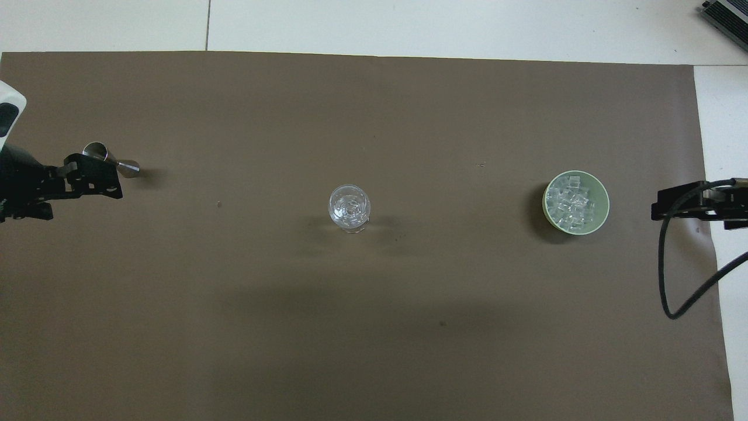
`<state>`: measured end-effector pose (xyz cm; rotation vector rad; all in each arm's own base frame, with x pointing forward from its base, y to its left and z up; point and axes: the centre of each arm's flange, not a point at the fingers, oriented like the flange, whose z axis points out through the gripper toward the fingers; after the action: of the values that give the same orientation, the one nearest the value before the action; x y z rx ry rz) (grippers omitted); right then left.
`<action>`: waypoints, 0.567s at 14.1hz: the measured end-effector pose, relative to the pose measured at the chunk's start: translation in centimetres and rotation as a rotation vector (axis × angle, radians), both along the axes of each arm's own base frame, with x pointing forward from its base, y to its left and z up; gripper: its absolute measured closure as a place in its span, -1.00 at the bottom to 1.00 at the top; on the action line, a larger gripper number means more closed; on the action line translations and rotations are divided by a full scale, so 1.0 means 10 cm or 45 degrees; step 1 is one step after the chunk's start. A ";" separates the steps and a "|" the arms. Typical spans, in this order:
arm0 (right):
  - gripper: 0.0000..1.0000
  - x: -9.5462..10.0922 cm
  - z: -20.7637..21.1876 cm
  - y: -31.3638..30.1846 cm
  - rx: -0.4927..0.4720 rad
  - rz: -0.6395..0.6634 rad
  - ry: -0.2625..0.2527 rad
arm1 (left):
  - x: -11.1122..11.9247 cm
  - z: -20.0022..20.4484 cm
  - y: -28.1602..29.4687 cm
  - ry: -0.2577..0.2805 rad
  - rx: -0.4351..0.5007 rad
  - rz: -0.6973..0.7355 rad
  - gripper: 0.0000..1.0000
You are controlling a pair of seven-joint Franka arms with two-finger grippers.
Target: Pour wine and add ice with both arms
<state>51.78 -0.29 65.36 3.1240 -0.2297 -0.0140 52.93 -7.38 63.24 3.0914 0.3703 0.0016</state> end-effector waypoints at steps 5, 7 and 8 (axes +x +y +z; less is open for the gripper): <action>-1.00 0.00 0.00 0.00 0.000 0.000 0.000 | 0.02 -0.03 0.03 0.007 0.001 -0.018 -1.00; -1.00 0.00 0.00 0.00 0.000 0.000 0.000 | 0.02 -0.03 0.01 0.007 0.002 -0.097 -1.00; -1.00 0.00 0.00 0.00 0.000 0.000 0.000 | 0.02 -0.03 0.02 0.008 0.002 -0.134 -1.00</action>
<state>51.78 -0.29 65.36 3.1240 -0.2296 -0.0142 53.08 -7.14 62.93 3.1091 0.2073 -0.0106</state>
